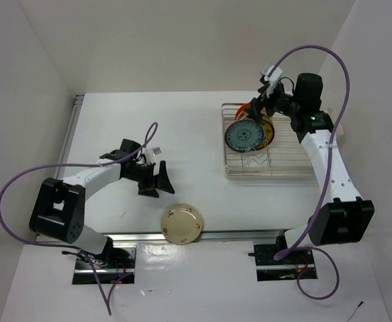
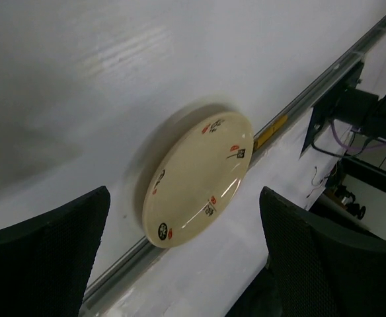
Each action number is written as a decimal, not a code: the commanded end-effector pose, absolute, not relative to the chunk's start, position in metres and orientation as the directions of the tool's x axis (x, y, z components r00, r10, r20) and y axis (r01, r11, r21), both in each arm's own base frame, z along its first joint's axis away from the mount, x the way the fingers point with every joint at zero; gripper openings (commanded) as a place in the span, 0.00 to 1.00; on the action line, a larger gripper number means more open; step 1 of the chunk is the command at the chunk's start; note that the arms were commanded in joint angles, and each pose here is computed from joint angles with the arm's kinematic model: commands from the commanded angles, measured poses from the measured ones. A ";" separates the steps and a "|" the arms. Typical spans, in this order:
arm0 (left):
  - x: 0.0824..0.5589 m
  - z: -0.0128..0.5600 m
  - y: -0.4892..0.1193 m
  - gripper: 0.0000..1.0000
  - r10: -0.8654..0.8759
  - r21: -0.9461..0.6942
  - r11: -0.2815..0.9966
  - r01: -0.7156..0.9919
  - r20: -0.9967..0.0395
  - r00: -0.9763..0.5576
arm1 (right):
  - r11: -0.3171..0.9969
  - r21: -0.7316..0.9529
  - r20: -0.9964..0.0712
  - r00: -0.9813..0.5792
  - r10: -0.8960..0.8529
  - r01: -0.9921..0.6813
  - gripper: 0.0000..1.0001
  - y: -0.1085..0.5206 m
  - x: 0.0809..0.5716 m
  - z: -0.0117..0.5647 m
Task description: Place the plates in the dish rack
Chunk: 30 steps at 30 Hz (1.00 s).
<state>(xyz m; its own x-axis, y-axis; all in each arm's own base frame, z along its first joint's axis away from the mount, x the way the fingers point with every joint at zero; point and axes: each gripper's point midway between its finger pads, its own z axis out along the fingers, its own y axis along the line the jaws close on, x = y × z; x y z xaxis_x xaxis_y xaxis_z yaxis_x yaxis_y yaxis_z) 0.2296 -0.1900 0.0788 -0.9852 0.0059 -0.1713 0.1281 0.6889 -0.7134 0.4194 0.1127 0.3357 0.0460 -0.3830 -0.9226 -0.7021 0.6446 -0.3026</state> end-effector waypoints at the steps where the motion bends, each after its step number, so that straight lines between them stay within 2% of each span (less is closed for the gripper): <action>1: 0.213 0.073 -0.196 0.99 -0.003 -0.710 0.697 0.095 -0.135 -0.991 | 0.660 -0.258 -0.952 0.071 -0.297 -0.705 0.88 0.121 0.408 0.360; 8: 0.174 0.048 -0.191 0.98 0.015 -0.636 0.769 0.062 -0.079 -0.997 | 0.645 -0.216 -0.954 0.016 -0.300 -0.733 0.88 0.123 0.398 0.335; 9: 0.173 0.050 -0.193 0.98 0.018 -0.642 0.763 0.077 -0.098 -0.995 | 0.643 -0.216 -0.957 0.027 -0.290 -0.735 0.83 0.125 0.400 0.332; 15: 0.171 0.042 -0.189 0.96 -0.024 -0.626 0.779 0.045 -0.100 -0.995 | 0.649 -0.122 -0.955 -0.090 -0.284 -0.751 0.69 0.140 0.420 0.287; 19: 0.175 0.035 -0.187 0.95 -0.025 -0.601 0.798 0.049 -0.115 -0.993 | 0.632 -0.097 -0.960 -0.096 -0.264 -0.769 0.68 0.146 0.429 0.291; 24: 0.176 0.029 -0.193 0.90 -0.023 -0.603 0.797 0.044 -0.103 -0.994 | 0.598 -0.116 -0.959 -0.067 -0.274 -0.793 0.68 0.188 0.444 0.279; 26: 0.174 0.029 -0.195 0.86 -0.012 -0.603 0.796 0.053 -0.103 -0.995 | 0.601 -0.105 -0.955 -0.087 -0.282 -0.793 0.63 0.203 0.451 0.274; 28: 0.172 0.030 -0.200 0.83 0.003 -0.608 0.791 0.069 -0.110 -0.994 | 0.614 -0.065 -0.942 -0.155 -0.298 -0.787 0.54 0.208 0.463 0.255; 30: 0.170 0.027 -0.201 0.78 0.011 -0.598 0.798 0.071 -0.104 -0.995 | 0.645 -0.041 -0.926 -0.214 -0.311 -0.763 0.51 0.204 0.472 0.239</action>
